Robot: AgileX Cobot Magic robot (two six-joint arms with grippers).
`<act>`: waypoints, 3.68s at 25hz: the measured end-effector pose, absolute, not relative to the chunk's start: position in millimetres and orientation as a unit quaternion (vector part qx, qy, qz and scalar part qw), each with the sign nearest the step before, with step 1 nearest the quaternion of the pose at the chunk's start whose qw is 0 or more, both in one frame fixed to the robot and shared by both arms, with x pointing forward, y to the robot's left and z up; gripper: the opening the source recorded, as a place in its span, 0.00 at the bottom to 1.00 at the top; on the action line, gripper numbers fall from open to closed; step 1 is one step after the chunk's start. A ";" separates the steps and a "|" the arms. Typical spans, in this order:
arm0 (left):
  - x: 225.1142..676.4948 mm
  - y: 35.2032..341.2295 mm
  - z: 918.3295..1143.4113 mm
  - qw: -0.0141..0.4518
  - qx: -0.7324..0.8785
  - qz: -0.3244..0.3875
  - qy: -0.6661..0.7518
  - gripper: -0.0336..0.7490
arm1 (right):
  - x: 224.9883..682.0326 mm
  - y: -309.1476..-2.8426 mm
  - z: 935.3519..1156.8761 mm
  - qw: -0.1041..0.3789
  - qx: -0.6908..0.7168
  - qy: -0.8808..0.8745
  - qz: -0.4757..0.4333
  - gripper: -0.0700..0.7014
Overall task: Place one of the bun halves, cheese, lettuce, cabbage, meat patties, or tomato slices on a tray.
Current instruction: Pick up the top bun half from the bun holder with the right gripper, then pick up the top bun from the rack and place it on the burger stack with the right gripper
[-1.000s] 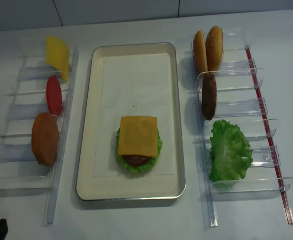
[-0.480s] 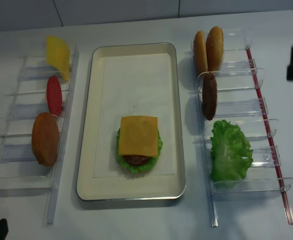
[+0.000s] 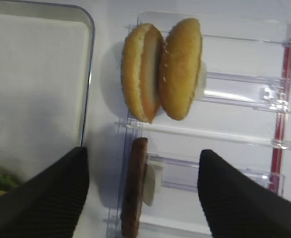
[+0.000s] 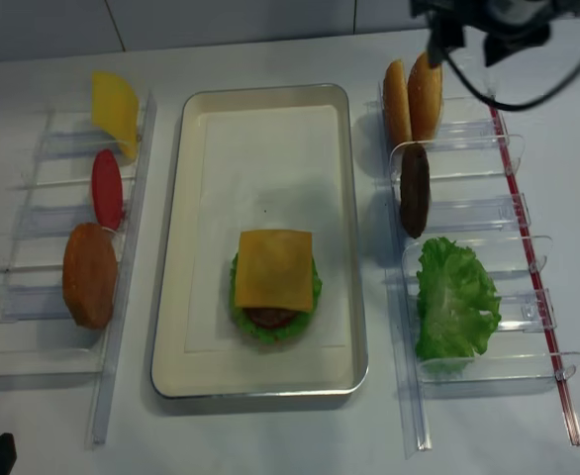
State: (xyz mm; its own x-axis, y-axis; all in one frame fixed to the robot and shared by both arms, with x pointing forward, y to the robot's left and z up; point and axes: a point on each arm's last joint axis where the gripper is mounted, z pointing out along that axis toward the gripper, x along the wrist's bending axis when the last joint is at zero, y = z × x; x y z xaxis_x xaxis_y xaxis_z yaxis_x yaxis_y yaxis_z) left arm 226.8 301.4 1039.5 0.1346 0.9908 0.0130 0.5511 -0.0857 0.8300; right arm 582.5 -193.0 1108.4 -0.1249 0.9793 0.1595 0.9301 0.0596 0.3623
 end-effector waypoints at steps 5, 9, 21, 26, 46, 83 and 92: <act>226.8 301.4 1039.5 0.350 0.667 0.314 0.578 0.36 | 615.6 -165.2 1087.3 0.053 0.651 0.735 0.181 0.75; 226.8 301.4 1039.5 0.350 0.666 0.314 0.578 0.36 | 633.8 -156.5 1070.6 0.049 0.651 0.738 0.170 0.75; 226.8 301.4 1039.5 0.350 0.666 0.314 0.578 0.36 | 653.2 -152.2 1040.7 0.054 0.654 0.739 0.155 0.75; 226.8 301.4 1039.5 0.350 0.666 0.314 0.578 0.36 | 658.6 -150.6 1028.0 0.051 0.655 0.740 0.146 0.75; 226.8 301.4 1039.5 0.350 0.666 0.314 0.578 0.36 | 662.6 -149.1 1041.8 0.050 0.652 0.745 0.134 0.41; 226.8 301.4 1039.5 0.350 0.666 0.314 0.578 0.36 | 494.4 -128.8 1079.3 -0.286 0.459 0.694 0.475 0.40; 226.8 301.4 1039.5 0.350 0.666 0.314 0.578 0.36 | 480.4 -134.5 1032.5 -0.302 0.495 0.626 0.521 0.40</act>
State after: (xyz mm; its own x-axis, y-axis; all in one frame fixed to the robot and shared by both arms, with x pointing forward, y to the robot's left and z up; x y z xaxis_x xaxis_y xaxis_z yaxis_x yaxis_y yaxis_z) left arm 226.8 301.4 1039.5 0.1337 0.9909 0.0130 0.5512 -0.0852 0.8300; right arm 480.4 -134.5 1032.5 -0.3276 0.3042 0.8945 0.9348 -0.0329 0.3536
